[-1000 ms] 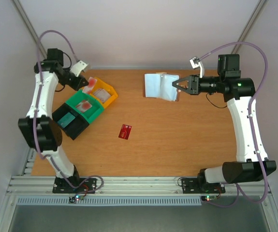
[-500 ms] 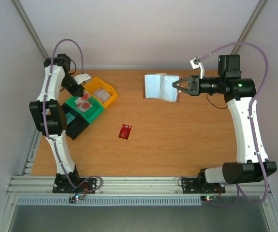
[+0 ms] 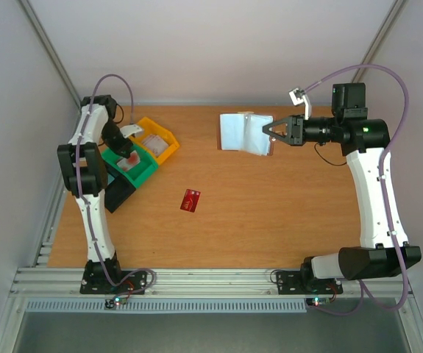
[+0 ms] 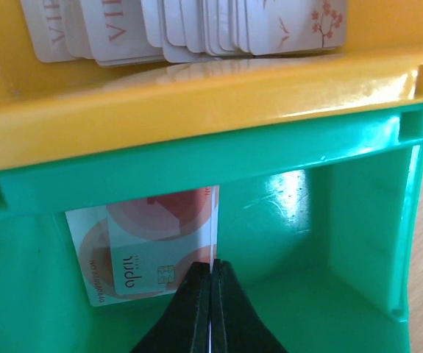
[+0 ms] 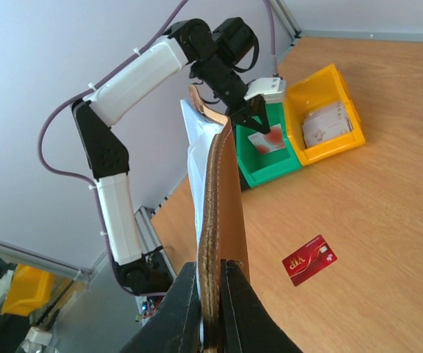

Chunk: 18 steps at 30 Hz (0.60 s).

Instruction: Take the credit cards out of the card holder

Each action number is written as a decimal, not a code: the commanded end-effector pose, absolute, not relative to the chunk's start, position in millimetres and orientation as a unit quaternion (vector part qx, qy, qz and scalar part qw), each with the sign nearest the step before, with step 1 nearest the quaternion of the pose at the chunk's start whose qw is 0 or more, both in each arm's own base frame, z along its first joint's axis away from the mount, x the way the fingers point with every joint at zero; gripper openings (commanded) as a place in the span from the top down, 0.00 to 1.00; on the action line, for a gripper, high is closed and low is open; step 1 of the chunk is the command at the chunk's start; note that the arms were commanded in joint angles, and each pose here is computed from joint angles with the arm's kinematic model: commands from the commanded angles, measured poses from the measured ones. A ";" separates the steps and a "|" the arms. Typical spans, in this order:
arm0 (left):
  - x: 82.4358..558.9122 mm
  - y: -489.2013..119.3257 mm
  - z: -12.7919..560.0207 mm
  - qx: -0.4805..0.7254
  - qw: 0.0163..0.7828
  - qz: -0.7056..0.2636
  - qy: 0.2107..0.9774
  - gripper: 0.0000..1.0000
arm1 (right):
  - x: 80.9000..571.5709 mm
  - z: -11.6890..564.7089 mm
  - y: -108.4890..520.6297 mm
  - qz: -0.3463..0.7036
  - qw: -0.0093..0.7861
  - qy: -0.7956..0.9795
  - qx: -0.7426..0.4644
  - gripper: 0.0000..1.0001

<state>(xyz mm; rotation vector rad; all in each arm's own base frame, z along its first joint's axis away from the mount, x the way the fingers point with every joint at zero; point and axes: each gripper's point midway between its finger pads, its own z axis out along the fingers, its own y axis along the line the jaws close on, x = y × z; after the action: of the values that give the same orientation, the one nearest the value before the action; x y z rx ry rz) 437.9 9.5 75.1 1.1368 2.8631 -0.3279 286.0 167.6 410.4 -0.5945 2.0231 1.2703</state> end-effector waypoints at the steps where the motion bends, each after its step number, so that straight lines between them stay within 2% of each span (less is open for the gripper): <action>1: 453.8 14.7 79.2 0.361 0.048 -0.084 0.928 1.00 | 279.5 423.1 168.3 0.495 0.341 0.763 -0.239 0.99; 8: 462.9 20.7 72.6 0.360 0.059 -0.061 0.929 1.00 | 277.5 423.8 168.5 0.495 0.339 0.762 -0.242 0.99; 10: 467.4 30.9 66.8 0.364 0.054 -0.033 0.929 0.96 | 278.1 424.1 168.5 0.495 0.340 0.763 -0.242 0.98; 13: 480.6 42.3 72.9 0.353 0.067 0.006 0.933 0.78 | 277.7 425.3 168.8 0.496 0.339 0.762 -0.243 0.98; 15: 493.9 48.0 86.4 0.338 0.097 0.033 0.935 0.56 | 277.5 425.6 169.1 0.498 0.338 0.761 -0.243 0.98; 18: 505.2 46.1 113.1 0.327 0.144 0.045 0.933 0.35 | 276.6 426.1 169.2 0.499 0.338 0.760 -0.244 0.98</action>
<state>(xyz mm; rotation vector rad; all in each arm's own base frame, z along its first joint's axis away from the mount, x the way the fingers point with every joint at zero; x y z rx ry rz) 472.3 35.2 72.0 1.0412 2.8396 -0.0441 281.1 167.8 413.9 -0.5953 2.0282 1.2828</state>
